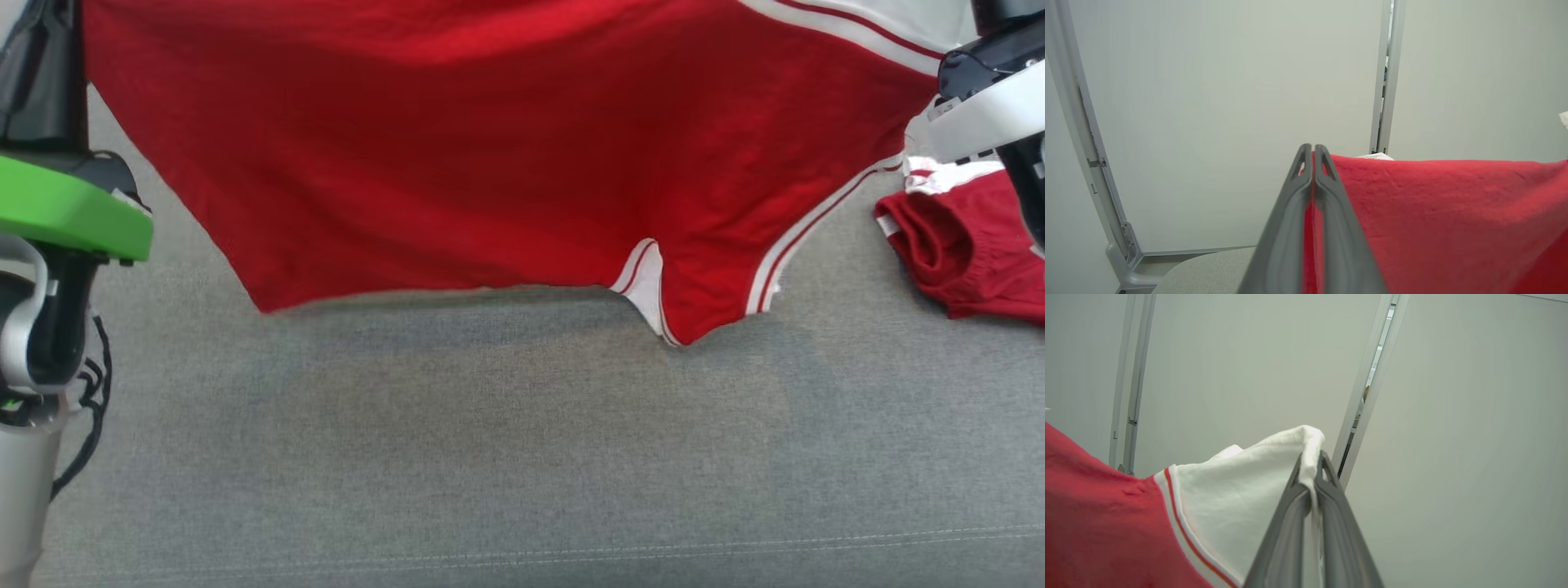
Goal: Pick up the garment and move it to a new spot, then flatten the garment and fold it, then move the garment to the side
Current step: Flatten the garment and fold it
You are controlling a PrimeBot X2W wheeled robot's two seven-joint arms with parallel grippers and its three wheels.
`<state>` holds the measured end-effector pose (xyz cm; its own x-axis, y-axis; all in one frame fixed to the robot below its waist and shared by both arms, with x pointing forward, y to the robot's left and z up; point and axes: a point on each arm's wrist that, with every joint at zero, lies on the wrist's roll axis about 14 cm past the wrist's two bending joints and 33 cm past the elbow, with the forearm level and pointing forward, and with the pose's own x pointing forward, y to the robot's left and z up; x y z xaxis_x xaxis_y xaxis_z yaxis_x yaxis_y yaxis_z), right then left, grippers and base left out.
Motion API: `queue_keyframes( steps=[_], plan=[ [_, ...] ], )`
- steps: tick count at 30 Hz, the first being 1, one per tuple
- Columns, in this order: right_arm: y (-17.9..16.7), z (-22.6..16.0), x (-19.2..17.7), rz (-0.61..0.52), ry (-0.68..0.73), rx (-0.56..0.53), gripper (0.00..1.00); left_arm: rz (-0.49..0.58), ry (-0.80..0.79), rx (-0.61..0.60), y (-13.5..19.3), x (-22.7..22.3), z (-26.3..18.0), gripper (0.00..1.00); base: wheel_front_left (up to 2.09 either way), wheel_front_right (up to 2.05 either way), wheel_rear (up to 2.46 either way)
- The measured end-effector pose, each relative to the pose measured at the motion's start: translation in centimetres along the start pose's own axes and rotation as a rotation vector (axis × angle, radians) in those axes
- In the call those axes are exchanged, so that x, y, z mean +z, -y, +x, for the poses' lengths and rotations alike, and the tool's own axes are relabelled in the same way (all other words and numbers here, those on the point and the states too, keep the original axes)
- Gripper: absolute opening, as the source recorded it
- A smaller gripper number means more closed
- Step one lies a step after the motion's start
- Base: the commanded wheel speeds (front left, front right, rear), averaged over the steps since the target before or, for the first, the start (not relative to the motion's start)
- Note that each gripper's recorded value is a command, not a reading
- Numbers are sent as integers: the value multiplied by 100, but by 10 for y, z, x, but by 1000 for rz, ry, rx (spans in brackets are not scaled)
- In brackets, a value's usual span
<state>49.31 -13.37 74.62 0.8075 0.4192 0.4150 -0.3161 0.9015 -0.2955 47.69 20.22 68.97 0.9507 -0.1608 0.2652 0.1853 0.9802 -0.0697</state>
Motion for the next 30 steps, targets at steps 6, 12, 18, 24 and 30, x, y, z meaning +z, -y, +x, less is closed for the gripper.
queue_keyframes(
  steps=[6,12,18,24,30],
  plan=[
    [9,-9,39,-44,40,-12,0,54,48,-56,18,40,3,0,0,0,0],
    [17,-6,51,11,59,-31,0,66,67,-102,34,58,14,0,0,0,0],
    [29,25,29,41,-4,-48,0,47,24,-146,44,52,49,0,0,0,0],
    [45,64,20,44,-8,-81,0,34,-40,-123,37,41,93,0,0,0,0],
    [60,101,25,71,12,-131,0,42,-111,-96,33,30,129,0,0,0,0]
  ],
)
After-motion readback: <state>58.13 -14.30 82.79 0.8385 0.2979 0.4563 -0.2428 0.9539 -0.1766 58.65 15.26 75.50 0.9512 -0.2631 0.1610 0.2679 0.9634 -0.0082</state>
